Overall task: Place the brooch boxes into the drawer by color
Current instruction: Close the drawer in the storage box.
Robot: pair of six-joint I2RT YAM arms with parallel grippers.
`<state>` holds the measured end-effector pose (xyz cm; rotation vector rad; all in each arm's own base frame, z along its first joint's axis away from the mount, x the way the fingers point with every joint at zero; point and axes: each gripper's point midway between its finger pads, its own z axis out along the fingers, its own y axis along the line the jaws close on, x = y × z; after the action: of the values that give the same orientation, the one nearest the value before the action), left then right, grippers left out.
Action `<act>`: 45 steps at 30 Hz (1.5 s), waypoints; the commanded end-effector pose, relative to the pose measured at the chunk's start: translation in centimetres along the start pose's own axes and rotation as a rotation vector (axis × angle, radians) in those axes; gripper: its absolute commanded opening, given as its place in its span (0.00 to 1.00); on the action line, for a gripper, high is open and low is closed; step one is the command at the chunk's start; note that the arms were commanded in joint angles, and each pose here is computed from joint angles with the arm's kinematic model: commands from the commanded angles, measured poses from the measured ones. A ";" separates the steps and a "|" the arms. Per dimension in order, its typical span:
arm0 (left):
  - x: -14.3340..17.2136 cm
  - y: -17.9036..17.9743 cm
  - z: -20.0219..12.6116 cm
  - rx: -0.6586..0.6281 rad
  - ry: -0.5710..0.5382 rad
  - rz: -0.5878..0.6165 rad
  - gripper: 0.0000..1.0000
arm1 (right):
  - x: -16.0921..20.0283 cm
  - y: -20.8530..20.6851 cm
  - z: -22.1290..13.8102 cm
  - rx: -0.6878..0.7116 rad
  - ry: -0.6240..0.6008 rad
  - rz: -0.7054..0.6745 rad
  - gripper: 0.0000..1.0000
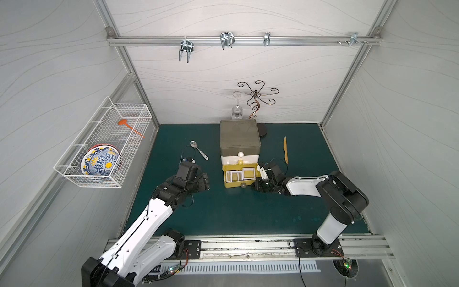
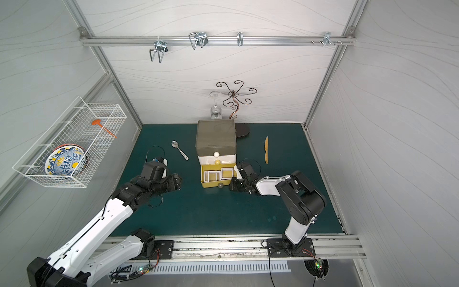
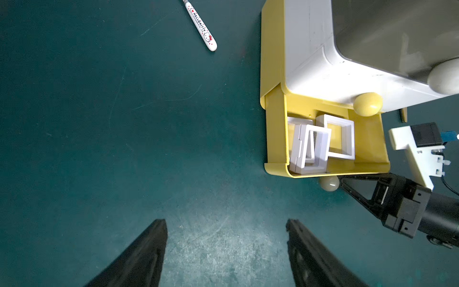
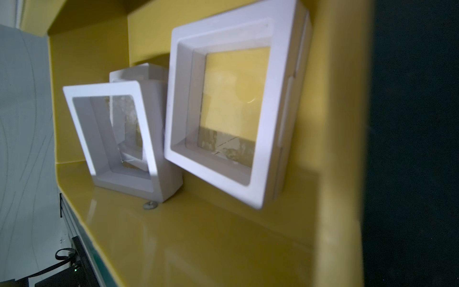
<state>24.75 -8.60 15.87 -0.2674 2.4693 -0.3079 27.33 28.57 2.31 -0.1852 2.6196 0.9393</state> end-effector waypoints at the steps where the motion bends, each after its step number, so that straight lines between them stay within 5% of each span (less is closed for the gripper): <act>1: -1.2 -0.8 -0.4 0.038 -0.047 -0.007 0.80 | -2.9 0.0 -0.3 0.018 -0.093 -0.011 0.00; 35: -1.0 -0.6 0.1 0.039 -0.055 -0.031 0.80 | -9.6 1.1 -0.6 -0.029 -0.344 0.062 0.01; 45: -1.5 -0.3 -0.4 0.026 -0.082 -0.046 0.80 | -10.8 -0.3 -0.4 -0.066 -0.410 0.180 0.02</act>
<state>24.90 -8.70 15.73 -0.2977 2.4458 -0.3349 36.08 28.81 6.53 0.1203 2.3023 0.9727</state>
